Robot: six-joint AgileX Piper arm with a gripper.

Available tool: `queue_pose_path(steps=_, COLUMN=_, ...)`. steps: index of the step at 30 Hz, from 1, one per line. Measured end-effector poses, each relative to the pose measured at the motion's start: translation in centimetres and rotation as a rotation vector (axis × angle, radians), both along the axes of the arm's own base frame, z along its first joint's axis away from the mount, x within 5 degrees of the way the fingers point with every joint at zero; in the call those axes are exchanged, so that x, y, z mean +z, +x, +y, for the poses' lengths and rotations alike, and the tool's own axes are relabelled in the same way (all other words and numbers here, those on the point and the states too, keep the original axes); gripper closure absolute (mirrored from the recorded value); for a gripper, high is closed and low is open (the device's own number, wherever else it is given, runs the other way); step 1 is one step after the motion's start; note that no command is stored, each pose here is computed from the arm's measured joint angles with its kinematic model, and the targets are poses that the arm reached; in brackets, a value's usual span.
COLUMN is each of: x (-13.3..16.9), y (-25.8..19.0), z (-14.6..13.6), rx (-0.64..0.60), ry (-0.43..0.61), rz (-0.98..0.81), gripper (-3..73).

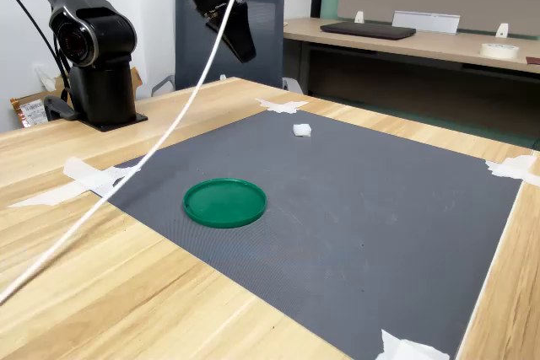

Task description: Grasp a white terminal and put it in the green lid.

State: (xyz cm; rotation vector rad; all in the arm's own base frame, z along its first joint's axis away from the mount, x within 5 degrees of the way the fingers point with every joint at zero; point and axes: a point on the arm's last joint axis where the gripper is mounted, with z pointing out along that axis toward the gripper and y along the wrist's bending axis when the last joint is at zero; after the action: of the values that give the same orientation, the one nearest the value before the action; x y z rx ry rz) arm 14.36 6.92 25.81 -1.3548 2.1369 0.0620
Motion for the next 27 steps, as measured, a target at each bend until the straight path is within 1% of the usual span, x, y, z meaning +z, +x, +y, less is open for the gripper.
queue_pose_path(steps=9, x=0.7, y=2.2, z=0.4, rx=-0.05, ry=-0.052, rz=0.093, gripper=71.4)
queue_pose_path(steps=12, x=1.2, y=2.9, z=0.6, rx=-0.054, ry=-0.068, rz=0.121, gripper=68.1)
queue_pose_path(steps=14, x=1.4, y=3.3, z=0.8, rx=-0.062, ry=-0.072, rz=0.146, gripper=64.0)
queue_pose_path(steps=17, x=1.3, y=3.8, z=1.0, rx=-0.067, ry=-0.078, rz=0.173, gripper=55.0)
queue_pose_path(steps=18, x=1.2, y=3.9, z=1.0, rx=-0.068, ry=-0.08, rz=0.178, gripper=50.9)
queue_pose_path(steps=23, x=0.8, y=4.4, z=1.2, rx=-0.064, ry=-0.096, rz=0.186, gripper=26.9)
queue_pose_path(steps=25, x=0.5, y=4.6, z=1.5, rx=-0.04, ry=-0.127, rz=0.171, gripper=18.7)
queue_pose_path(steps=27, x=0.1, y=4.6, z=2.0, rx=-0.001, ry=-0.174, rz=0.166, gripper=12.7)
